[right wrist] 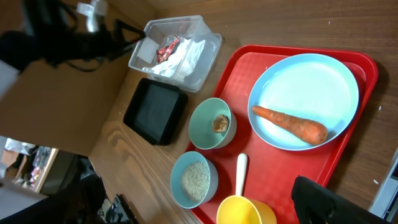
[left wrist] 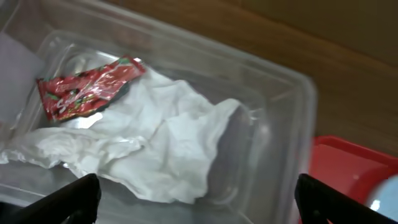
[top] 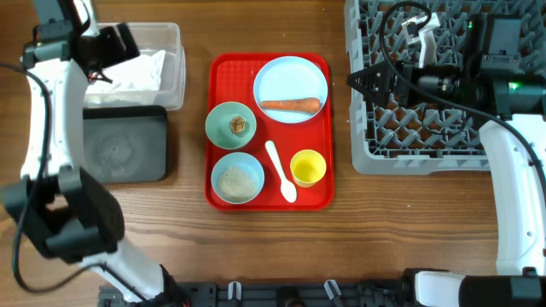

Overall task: Sort waste into correct bins and load items into the dishwasher rack
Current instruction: 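Carry the red wrapper to the clear bin and release it, then move the left gripper to the carrot on the plate and grasp it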

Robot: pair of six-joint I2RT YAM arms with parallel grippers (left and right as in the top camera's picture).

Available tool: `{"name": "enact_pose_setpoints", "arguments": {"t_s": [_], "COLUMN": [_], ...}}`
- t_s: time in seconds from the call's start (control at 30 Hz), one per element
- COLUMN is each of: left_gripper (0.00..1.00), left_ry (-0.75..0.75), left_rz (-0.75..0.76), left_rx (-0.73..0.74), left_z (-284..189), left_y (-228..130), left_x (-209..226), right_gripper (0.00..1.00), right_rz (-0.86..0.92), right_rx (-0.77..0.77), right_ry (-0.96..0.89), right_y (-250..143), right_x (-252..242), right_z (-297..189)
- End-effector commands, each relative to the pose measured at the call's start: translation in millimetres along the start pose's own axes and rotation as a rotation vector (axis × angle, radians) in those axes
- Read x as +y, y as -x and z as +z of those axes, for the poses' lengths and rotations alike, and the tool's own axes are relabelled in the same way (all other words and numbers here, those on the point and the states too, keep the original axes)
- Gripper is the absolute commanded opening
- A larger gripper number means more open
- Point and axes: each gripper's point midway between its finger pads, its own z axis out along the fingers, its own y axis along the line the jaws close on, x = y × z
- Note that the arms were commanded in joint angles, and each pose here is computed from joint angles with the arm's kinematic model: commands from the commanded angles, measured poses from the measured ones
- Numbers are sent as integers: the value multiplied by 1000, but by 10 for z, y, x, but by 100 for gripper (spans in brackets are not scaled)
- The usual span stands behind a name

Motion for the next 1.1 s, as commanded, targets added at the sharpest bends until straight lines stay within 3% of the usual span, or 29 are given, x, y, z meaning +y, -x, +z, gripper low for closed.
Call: {"name": "enact_pose_setpoints", "arguments": {"t_s": [0.0, 0.37, 0.67, 1.07], "left_gripper": [100, 100, 100, 100], "left_ry": [-88, -212, -240, -274], "left_rz": [65, 240, 222, 300], "left_rx": [-52, 129, 212, 284], "left_z": [-530, -776, -854, -780], "left_y": [35, -668, -982, -1313], "left_x": [-487, -1420, -1743, -2107], "right_gripper": [100, 99, 100, 100], "right_rz": [-16, -31, -25, 55], "right_rx": [-12, -24, -21, 51], "right_ry": [-9, -35, -67, -376], "right_y": [55, 92, 83, -135], "right_x": [6, -38, -93, -605], "right_z": [-15, -17, -20, -138]}}
